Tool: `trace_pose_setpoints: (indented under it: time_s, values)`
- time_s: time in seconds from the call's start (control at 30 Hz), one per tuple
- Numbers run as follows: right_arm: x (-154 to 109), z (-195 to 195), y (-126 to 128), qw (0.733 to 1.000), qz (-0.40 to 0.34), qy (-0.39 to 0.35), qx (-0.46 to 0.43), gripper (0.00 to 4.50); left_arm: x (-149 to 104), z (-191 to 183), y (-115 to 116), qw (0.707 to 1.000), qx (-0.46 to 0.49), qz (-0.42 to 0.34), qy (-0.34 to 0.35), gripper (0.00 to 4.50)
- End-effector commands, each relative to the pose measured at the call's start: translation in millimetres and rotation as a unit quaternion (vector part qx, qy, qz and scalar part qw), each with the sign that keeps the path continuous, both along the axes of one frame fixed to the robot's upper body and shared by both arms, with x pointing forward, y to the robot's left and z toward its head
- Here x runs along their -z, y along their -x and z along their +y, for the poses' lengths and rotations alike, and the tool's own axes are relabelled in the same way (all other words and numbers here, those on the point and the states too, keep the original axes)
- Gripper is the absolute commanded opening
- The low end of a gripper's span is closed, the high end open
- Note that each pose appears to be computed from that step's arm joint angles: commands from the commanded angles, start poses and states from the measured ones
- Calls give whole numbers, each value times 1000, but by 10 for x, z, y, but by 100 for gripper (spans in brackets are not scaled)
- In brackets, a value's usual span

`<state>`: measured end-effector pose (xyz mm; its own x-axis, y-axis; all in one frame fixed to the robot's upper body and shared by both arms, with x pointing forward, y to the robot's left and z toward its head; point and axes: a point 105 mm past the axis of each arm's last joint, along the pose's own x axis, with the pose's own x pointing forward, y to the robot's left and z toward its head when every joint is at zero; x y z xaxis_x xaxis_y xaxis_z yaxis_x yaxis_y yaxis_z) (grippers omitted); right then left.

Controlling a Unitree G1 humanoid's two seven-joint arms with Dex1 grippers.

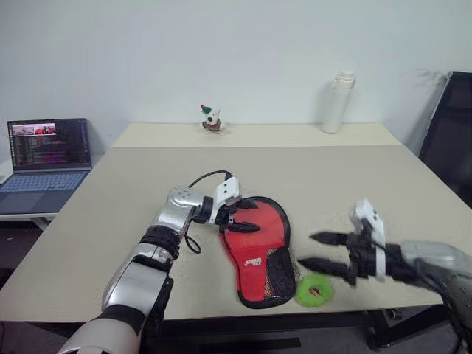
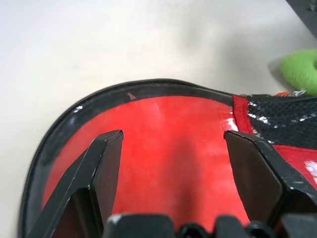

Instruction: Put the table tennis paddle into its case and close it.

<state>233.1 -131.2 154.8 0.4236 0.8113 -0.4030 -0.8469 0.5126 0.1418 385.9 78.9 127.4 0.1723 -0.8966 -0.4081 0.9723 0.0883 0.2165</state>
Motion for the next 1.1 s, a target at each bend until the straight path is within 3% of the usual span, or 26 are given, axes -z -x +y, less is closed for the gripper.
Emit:
trace_pose_setpoints:
  time_s: [0.03,0.3,0.63,0.87,0.97,1.1]
  values:
    - [3,2,68,998,-47,43,-11,449,23,-108,10,1000,21,-11,-14,355]
    - [321,119,81,989,-97,108,-40,449,194,-151,55,999,30,5,-34,355]
    - [697,75,107,983,-89,143,-78,449,203,-152,58,999,31,6,-34,355]
    - [834,-68,-131,979,-104,171,-33,449,214,-135,61,999,31,4,-37,355]
    - [807,-65,-164,981,-106,160,-23,389,212,-133,66,999,33,5,-37,355]
    - [781,-60,-105,986,-86,140,-25,263,216,-138,74,999,36,6,-37,355]
